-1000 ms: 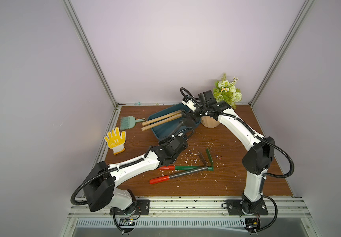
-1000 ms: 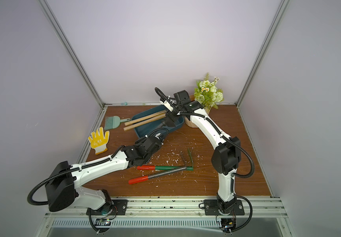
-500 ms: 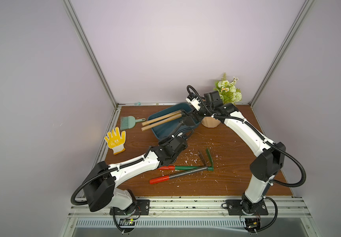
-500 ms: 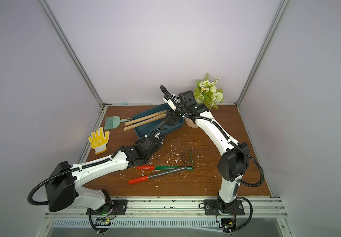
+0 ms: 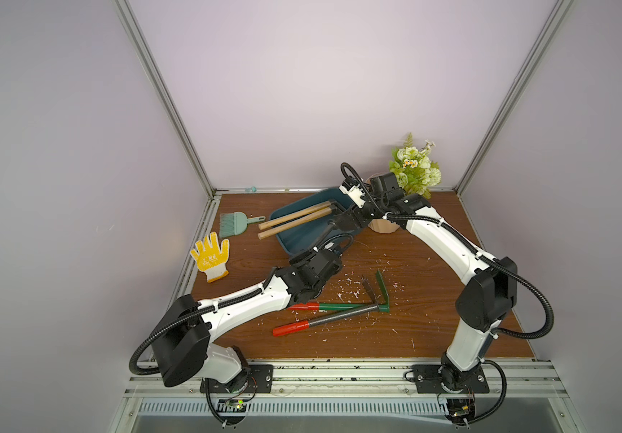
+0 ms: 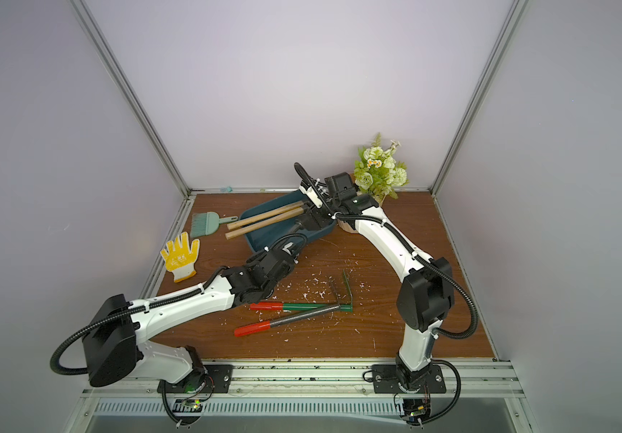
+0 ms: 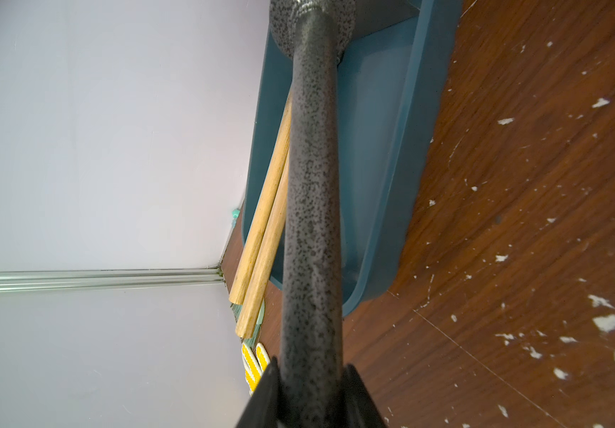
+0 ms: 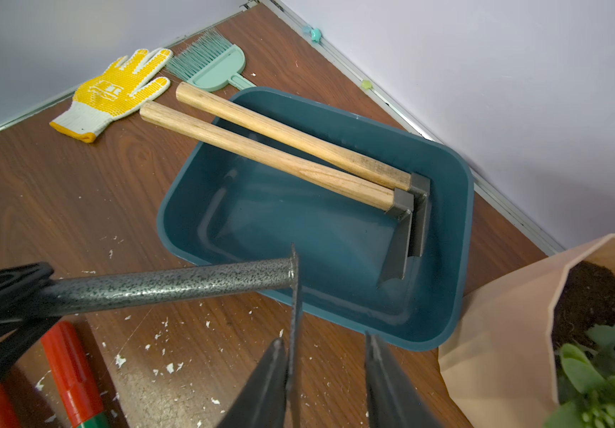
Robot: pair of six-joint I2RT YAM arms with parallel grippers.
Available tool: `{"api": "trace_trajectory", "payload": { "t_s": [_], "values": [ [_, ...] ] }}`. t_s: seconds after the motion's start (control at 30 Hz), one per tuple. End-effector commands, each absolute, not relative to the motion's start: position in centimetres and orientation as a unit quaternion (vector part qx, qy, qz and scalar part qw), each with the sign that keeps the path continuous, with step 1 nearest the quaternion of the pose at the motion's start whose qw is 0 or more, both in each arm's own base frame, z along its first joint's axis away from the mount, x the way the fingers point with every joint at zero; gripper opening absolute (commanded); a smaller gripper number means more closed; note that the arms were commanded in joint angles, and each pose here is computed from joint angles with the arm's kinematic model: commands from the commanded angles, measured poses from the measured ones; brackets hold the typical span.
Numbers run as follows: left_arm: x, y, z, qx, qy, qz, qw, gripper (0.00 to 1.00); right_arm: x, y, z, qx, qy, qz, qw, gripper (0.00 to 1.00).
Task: Put the small hoe into the storage box
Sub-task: Pick up the hoe from the center of the board.
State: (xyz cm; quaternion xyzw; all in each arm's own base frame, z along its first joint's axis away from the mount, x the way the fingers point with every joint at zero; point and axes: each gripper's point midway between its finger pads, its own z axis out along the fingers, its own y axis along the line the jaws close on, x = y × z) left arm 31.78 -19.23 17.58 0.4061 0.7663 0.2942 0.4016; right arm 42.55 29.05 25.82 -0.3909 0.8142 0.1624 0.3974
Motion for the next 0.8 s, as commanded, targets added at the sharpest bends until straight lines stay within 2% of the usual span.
{"api": "trace_trajectory", "payload": {
  "t_s": [0.0, 0.33, 0.4, 0.53, 0.6, 0.67, 0.73, 0.77],
  "values": [
    [32.3, -19.9, 20.1, 0.360, 0.768, 0.275, 0.453, 0.01, 43.2, 29.6, 26.8, -0.387, 0.805, 0.179, 0.413, 0.33],
    [32.4, -20.0, 20.3, 0.358, 0.767, 0.275, 0.456, 0.00, 42.7, 29.9, 25.3, -0.390, 0.810, 0.191, 0.393, 0.30],
    [32.4, -20.0, 20.3, 0.358, 0.767, 0.274, 0.457, 0.01, 42.9, 29.8, 25.2, -0.386, 0.812, 0.188, 0.394, 0.24],
    [32.4, -20.0, 20.3, 0.357, 0.767, 0.272, 0.458, 0.01, 43.3, 29.9, 25.8, -0.381, 0.811, 0.187, 0.402, 0.04],
    [32.4, -20.1, 20.5, 0.353, 0.768, 0.268, 0.462, 0.01, 43.6, 29.9, 26.0, -0.377, 0.811, 0.187, 0.406, 0.00],
    [32.4, -20.1, 20.6, 0.347, 0.770, 0.261, 0.467, 0.16, 44.1, 29.9, 26.2, -0.367, 0.813, 0.184, 0.414, 0.00],
    [32.3, -20.1, 20.9, 0.339, 0.772, 0.250, 0.475, 0.44, 44.9, 29.7, 26.6, -0.350, 0.813, 0.178, 0.430, 0.00],
    [32.2, -20.1, 21.0, 0.335, 0.773, 0.245, 0.480, 0.51, 45.2, 29.6, 26.8, -0.341, 0.814, 0.173, 0.438, 0.00]
  ]
}}
